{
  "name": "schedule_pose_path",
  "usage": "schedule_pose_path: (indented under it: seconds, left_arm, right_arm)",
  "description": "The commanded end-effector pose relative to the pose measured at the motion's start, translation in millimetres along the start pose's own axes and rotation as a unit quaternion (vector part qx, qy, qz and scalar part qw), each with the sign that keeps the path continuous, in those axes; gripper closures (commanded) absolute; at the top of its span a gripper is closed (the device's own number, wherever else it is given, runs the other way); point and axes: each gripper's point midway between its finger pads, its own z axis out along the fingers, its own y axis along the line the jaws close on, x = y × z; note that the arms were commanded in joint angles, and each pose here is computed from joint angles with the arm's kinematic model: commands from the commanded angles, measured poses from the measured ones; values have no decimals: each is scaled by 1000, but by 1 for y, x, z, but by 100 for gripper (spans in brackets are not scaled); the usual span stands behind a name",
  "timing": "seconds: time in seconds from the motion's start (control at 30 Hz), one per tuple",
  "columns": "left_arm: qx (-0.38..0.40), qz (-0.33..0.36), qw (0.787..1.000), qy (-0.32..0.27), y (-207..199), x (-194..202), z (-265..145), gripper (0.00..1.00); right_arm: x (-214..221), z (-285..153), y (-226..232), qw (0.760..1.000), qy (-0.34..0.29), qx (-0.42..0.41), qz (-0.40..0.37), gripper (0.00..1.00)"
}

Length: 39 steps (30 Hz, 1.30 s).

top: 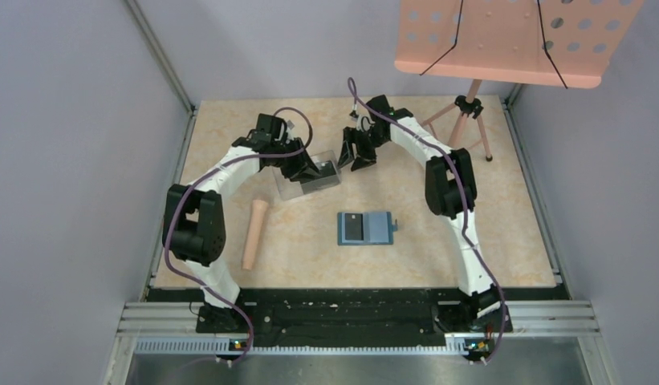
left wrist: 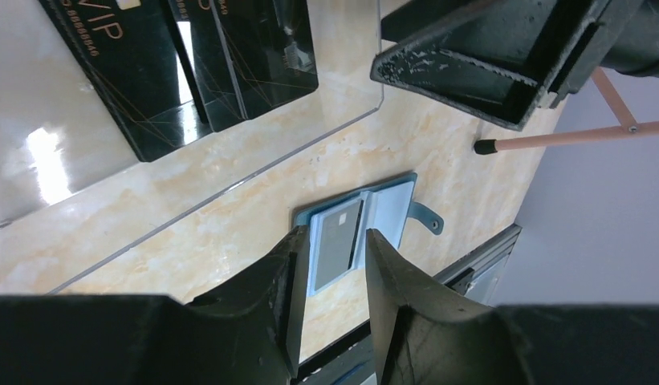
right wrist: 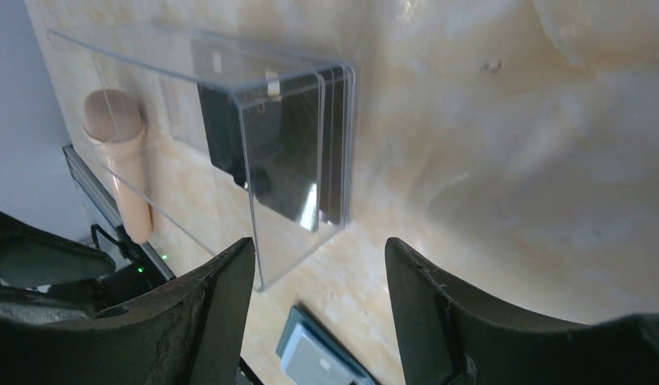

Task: Put the credit cards into the card holder
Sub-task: Move the storage box to the center of the board.

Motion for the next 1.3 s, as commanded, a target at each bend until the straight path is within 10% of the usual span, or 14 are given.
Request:
schedule_pose_path:
  seconds: [0.0,0.3,0.6,1.27]
  left_arm:
    - [-27,14,999,-34,1,-24,-5,62]
    - [-80,-1,997,-20,35,-31,28,67]
    - [-87,12,996,26,37,-13,40,81]
    - [-90,-11,995,34,53,11,47,72]
  right_arm:
    - [-13,9,25,999,8,-49,15,40]
    - [9,24,40,994,43,-96,23,45]
    - [48,22,59,994,74,-77,16,78]
    - [54,-2,81,994,47,-102,9,50]
